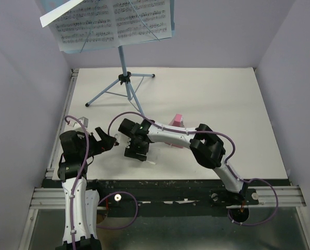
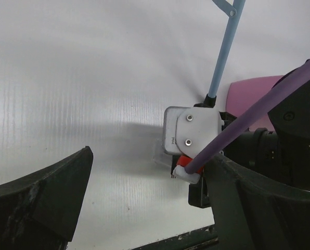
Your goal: Pack up the instrument practice props
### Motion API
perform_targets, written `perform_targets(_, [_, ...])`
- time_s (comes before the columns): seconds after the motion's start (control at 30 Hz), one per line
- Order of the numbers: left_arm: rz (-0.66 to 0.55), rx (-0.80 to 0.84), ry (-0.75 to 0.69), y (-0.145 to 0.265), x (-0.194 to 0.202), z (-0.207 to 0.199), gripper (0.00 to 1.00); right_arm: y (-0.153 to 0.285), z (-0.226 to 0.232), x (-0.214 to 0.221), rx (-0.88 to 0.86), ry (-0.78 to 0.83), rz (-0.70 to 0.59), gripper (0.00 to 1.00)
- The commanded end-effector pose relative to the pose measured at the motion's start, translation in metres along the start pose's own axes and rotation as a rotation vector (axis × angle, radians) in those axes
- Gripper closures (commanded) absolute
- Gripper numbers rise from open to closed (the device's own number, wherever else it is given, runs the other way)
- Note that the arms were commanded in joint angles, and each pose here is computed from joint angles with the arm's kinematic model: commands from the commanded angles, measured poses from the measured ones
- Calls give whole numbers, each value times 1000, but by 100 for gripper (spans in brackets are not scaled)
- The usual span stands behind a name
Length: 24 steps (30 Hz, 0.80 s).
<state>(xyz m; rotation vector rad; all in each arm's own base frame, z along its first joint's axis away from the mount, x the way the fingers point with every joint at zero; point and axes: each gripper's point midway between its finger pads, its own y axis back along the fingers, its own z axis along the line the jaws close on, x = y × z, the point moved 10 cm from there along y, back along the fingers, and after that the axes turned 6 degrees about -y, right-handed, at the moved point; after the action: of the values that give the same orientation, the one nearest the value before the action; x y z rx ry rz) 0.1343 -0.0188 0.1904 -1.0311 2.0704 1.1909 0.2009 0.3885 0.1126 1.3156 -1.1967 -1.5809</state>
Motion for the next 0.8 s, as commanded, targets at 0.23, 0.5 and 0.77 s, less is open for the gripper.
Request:
perform_targets(0.23, [-154,-112,-58,4,-27,5,5,-20,13,31,-81,52,206,62])
perform_targets(0.5, [-214,-64,-142,17,-51,-10,6,50,10,16,-169,61,30,100])
perform_targets(0.77, [-342,154,-440,42,-106,-48,6,164,12,30,-158,67,-415,100])
